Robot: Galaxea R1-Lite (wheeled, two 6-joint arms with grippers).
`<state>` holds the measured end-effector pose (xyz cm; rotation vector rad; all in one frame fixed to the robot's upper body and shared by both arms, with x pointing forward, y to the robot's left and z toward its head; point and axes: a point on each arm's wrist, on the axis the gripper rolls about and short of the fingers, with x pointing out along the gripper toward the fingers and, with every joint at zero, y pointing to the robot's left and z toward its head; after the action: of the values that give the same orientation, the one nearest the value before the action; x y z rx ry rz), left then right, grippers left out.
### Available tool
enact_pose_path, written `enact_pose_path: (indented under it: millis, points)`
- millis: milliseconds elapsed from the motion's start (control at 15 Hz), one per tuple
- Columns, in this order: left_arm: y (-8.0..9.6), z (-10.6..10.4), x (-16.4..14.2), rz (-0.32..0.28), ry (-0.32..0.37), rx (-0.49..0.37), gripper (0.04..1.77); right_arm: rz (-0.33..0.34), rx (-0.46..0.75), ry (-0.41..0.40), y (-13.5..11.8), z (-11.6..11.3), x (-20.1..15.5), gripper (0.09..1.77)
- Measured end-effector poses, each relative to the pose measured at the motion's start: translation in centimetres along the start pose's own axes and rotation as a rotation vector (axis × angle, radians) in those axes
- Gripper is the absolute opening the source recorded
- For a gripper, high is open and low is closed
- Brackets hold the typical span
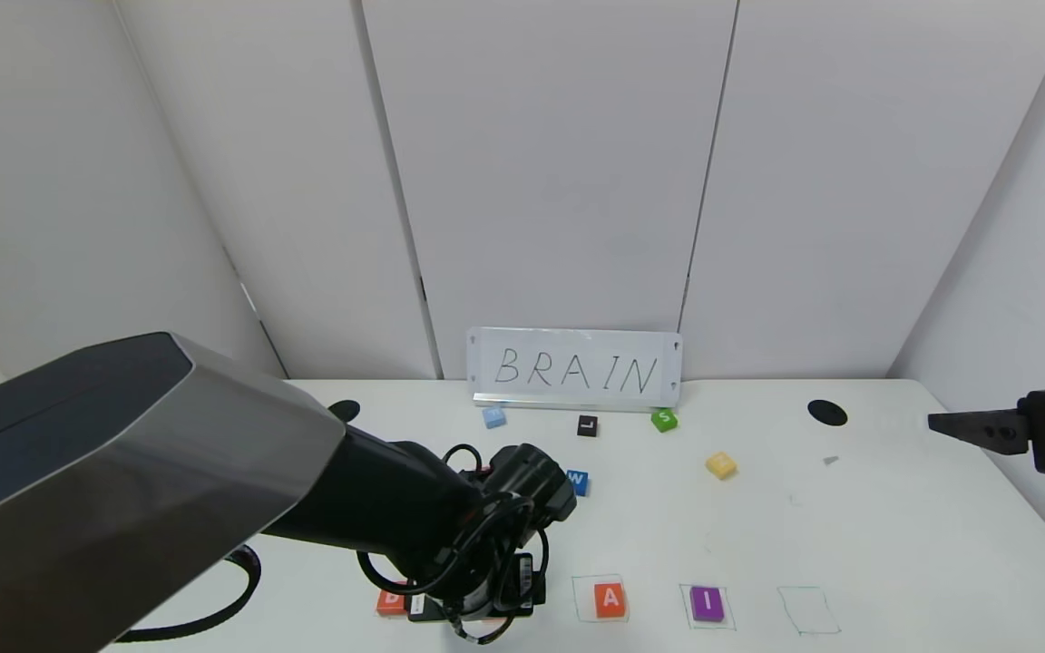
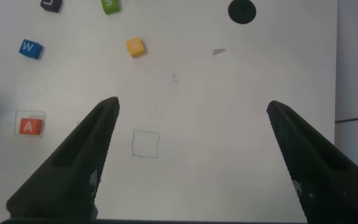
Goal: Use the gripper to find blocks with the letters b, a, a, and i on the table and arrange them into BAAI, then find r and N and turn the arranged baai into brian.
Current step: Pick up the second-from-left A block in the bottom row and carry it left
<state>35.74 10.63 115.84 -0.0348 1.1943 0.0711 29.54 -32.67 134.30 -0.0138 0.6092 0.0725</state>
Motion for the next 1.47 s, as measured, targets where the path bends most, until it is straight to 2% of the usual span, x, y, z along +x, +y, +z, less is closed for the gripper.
enact_pose_path:
  millis: [600,733,867,933,1067,1200,1400,1467]
  points:
    - [-0.4,-0.5,1.1,-0.021,0.056,-0.006,1.72,0.002,-0.002,0.003,0.0,-0.1,0.0,1.71]
    - [-0.6,-0.4,1.3,-0.022,0.049,-0.007,1.72,0.002,-0.001,0.004,0.0,-0.1,0.1,1.71]
    - [-0.9,-0.1,1.6,-0.056,0.002,-0.022,1.72,0.004,-0.003,0.006,0.1,-0.1,0.1,1.71]
    - [-0.9,-0.2,1.8,-0.052,-0.01,-0.024,1.69,0.006,-0.004,0.007,0.1,-0.2,0.1,1.71]
    - [-0.9,-0.3,2.0,-0.044,-0.011,-0.022,1.32,0.008,-0.006,0.008,0.2,-0.2,0.1,1.71]
    - [-0.8,-0.4,2.0,-0.04,-0.009,-0.02,1.03,0.009,-0.007,0.009,0.2,-0.2,0.1,1.71]
    - [-0.8,-0.4,2.1,-0.038,-0.013,-0.02,0.74,0.012,-0.009,0.01,0.3,-0.3,0.1,1.71]
    - [-0.8,-0.3,2.1,-0.034,-0.018,-0.02,0.5,0.014,-0.01,0.01,0.3,-0.3,0.1,1.71]
